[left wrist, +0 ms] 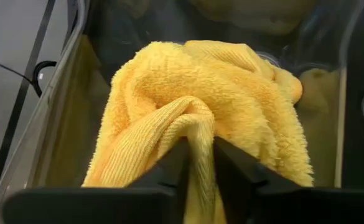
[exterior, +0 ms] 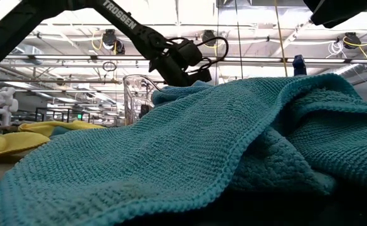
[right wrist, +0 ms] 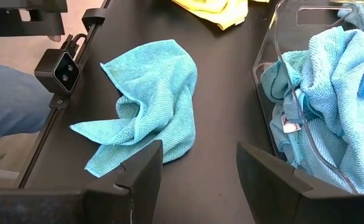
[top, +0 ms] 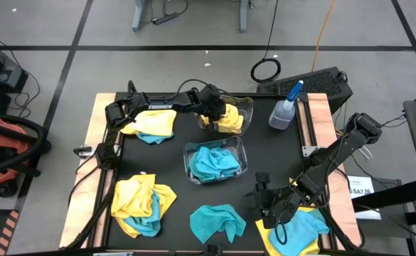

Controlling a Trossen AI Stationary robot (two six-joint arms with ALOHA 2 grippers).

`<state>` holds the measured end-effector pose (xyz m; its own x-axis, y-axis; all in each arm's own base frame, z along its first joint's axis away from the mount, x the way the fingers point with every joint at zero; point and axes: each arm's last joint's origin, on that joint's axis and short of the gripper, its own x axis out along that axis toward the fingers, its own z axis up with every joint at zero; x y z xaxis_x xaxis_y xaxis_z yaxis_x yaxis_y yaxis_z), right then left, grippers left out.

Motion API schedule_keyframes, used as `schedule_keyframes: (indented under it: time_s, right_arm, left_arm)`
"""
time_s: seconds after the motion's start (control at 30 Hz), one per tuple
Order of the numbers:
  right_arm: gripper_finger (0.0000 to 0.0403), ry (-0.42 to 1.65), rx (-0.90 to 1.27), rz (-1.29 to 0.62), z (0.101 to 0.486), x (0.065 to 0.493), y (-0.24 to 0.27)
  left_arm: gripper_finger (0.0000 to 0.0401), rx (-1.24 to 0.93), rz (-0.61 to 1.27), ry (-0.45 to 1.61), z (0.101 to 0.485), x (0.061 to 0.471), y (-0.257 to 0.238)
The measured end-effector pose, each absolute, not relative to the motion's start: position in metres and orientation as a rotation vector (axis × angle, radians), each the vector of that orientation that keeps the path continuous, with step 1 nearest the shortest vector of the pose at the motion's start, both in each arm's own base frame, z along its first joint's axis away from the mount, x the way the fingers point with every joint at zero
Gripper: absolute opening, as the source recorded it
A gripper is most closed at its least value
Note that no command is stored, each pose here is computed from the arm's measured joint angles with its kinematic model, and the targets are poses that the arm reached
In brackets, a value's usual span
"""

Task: Sort microfiber towel by color & place in baskets
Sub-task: Put the yellow microfiber cloth into the top transparent bin, then put the blue microfiber cloth into the bottom transparent bin

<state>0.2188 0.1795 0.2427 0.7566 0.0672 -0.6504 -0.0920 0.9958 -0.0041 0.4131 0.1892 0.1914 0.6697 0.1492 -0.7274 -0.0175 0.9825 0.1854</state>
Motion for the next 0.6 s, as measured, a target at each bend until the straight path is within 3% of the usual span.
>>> schedule_keyframes:
  time_s: [0.3,0.43,0.6]
  right_arm:
    - [0.0196,0.705,-0.036,0.088,0.243,0.219,0.18]
    - [0.0196,0.697,-0.055,0.099,0.244,0.219,0.18]
    - [0.0196,0.666,-0.081,0.124,0.245,0.222,0.182]
  left_arm:
    - [0.023,0.109,0.129,0.756,0.232,0.413,0.184]
    - [0.0255,0.126,0.104,0.716,0.262,0.409,0.171]
    - [0.0258,0.155,0.067,0.67,0.301,0.398,0.145]
